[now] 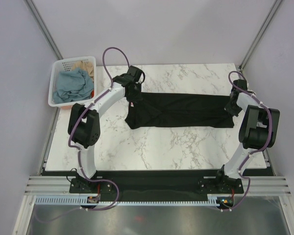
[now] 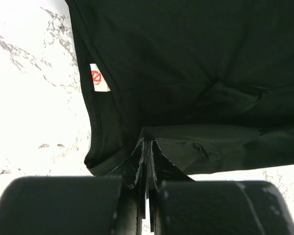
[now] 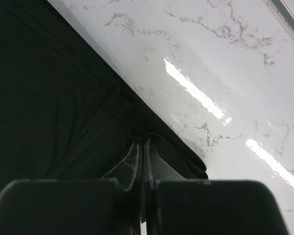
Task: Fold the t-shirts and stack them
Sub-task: Fold the tshirt
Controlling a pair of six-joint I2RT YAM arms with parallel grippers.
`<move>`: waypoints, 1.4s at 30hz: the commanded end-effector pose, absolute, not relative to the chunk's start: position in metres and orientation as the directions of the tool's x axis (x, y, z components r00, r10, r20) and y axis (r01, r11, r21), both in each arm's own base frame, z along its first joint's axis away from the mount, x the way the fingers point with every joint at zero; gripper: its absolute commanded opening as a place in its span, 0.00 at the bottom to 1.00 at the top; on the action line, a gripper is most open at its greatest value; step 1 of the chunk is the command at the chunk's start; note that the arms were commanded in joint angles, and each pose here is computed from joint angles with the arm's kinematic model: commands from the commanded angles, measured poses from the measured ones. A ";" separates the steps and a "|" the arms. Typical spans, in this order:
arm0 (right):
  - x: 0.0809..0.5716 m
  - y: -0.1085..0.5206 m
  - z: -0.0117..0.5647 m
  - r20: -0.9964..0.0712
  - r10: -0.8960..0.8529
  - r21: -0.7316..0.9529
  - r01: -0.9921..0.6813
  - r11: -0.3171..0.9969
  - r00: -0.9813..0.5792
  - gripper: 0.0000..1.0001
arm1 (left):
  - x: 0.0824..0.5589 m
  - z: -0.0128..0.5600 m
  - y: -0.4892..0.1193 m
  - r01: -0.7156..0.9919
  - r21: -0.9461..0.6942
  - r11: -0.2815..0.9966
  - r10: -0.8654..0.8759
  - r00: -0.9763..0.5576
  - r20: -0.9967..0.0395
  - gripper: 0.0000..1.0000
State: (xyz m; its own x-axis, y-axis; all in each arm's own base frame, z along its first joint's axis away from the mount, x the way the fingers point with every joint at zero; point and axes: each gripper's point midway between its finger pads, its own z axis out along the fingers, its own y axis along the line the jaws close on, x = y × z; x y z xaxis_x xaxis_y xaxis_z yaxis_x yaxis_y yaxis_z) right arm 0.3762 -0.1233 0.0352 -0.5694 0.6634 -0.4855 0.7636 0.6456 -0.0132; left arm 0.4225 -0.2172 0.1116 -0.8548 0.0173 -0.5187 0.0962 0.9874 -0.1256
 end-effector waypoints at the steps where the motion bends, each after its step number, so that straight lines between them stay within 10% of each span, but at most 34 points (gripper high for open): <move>1: 0.389 -0.129 0.044 -0.514 0.656 -0.006 0.767 0.641 -0.553 0.00 | 0.432 0.112 -0.208 0.099 -0.087 0.991 0.039 -0.852 -0.522 0.02; 38: 0.412 -0.125 0.053 -0.535 0.684 0.087 0.773 0.629 -0.496 0.00 | 0.451 0.105 -0.192 0.002 -0.065 0.998 -0.031 -0.867 -0.497 0.02; 42: 0.420 -0.126 0.066 -0.555 0.690 0.112 0.781 0.615 -0.465 0.24 | 0.452 0.098 -0.200 0.030 -0.086 0.996 -0.015 -0.878 -0.478 0.02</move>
